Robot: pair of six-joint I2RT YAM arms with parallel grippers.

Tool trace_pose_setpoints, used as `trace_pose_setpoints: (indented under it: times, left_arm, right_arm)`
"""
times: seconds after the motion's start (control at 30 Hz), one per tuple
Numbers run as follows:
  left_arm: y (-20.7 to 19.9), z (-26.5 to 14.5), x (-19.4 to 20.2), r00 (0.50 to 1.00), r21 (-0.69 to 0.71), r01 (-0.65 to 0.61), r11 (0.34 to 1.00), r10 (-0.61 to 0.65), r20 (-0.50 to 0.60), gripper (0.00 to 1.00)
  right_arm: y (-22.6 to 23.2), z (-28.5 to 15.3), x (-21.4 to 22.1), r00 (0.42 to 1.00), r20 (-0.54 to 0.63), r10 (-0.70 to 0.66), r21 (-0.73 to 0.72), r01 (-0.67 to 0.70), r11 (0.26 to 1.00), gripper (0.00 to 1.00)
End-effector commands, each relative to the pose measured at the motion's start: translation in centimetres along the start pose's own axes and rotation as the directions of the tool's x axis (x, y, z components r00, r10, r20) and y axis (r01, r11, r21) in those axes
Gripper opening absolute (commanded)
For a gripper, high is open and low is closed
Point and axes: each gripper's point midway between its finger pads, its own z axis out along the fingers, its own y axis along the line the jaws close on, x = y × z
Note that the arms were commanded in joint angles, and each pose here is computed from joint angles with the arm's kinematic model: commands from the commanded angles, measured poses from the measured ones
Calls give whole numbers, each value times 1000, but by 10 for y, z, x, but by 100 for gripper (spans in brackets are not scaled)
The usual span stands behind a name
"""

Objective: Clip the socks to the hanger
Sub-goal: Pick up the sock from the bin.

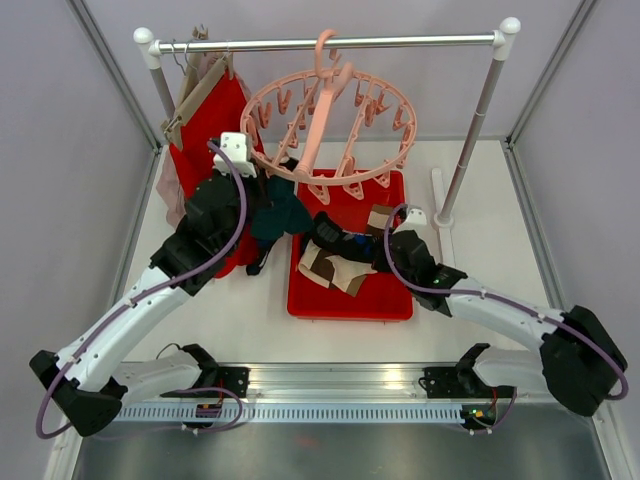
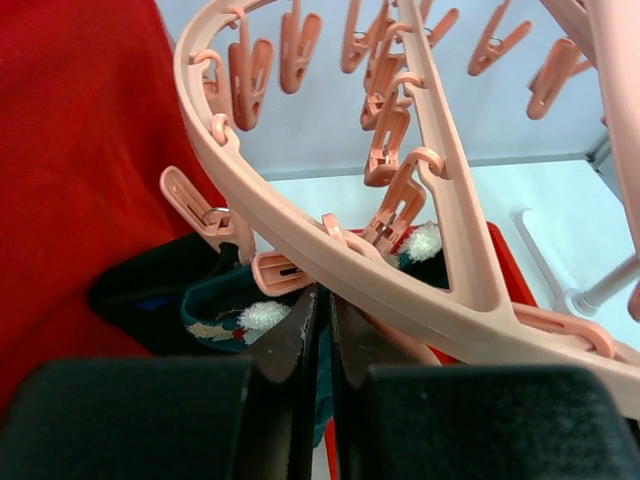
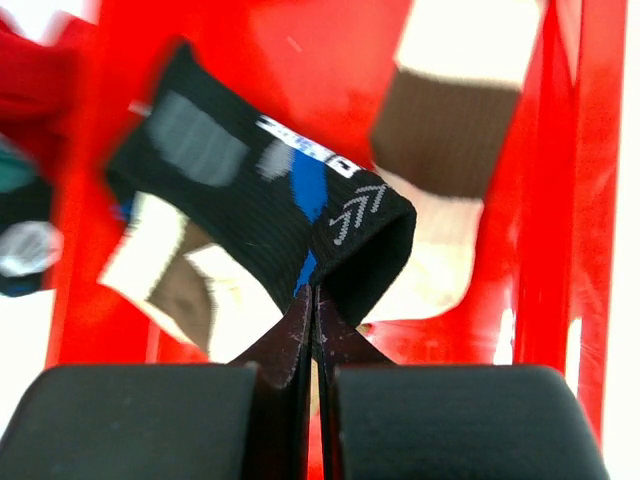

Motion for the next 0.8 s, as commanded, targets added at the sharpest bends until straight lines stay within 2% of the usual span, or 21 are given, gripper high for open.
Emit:
trace_pose_setpoints:
  times: [0.0, 0.13, 0.57, 0.67, 0.77]
  left_arm:
    - [-10, -9, -18, 997, 86, 57, 995, -61, 50, 12]
    - [-21, -15, -15, 997, 158, 71, 985, -77, 31, 13]
    - [-55, -48, 3, 995, 408, 97, 908, -100, -15, 19]
    - [-75, -71, -6, 995, 554, 84, 828, -100, 0, 25]
    - [-98, -101, -15, 996, 711, 51, 701, -88, 15, 32]
  right_arm:
    - [19, -22, -41, 991, 118, -58, -55, 65, 996, 0]
    - [33, -54, -71, 978, 190, -91, -104, 113, 988, 0]
    - [71, -148, -121, 935, 278, -221, -295, 302, 906, 0]
    - [78, -165, -132, 927, 292, -236, -316, 326, 891, 0]
    - [82, -182, -143, 918, 305, -255, -328, 352, 877, 0]
